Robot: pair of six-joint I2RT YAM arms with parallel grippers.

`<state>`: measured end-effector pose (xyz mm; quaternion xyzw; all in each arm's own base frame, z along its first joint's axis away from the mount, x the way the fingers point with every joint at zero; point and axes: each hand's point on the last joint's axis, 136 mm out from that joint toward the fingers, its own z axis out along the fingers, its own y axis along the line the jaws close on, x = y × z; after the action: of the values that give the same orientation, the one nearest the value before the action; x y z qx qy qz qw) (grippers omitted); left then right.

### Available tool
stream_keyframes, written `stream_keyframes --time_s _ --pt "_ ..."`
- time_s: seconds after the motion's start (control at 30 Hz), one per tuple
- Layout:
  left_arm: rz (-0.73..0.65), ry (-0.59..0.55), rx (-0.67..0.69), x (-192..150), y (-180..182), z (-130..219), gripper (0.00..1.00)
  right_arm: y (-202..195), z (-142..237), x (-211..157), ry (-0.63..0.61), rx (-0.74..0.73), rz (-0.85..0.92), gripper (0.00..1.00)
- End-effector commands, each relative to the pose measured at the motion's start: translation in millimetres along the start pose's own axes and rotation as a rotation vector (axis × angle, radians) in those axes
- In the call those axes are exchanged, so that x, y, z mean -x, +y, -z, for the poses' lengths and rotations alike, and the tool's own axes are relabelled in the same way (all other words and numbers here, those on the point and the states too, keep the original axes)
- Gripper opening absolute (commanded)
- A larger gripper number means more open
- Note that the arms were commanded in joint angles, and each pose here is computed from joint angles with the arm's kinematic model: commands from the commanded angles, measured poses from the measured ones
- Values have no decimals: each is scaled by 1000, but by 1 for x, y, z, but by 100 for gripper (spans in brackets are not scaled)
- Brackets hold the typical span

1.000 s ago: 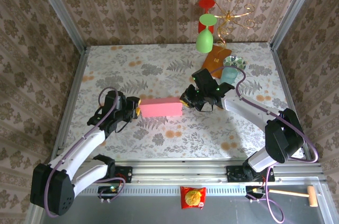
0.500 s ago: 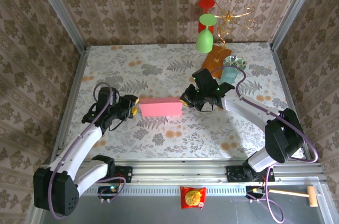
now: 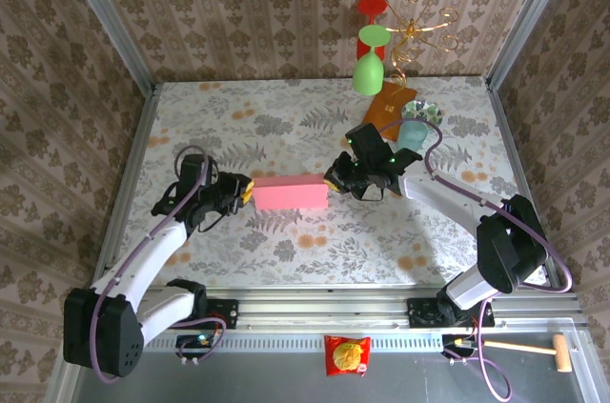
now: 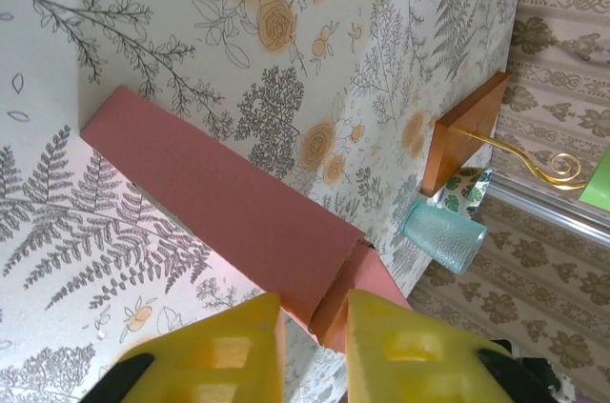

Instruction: Fold the paper box

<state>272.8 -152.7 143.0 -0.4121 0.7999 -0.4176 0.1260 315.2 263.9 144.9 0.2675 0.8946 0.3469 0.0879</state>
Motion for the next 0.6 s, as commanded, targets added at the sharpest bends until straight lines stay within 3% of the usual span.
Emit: stream_keyframes --time_s 0.0,0.23,0.57 --pt "3 20 35 -6 17 -4 18 -45 -15 -4 27 -146 -45 10" --pt "19 23 76 -8 39 -6 11 -53 -17 -6 35 -163 -40 10" --pt "-51 43 40 -13 29 -1 12 -63 -7 -12 58 -203 68 15"
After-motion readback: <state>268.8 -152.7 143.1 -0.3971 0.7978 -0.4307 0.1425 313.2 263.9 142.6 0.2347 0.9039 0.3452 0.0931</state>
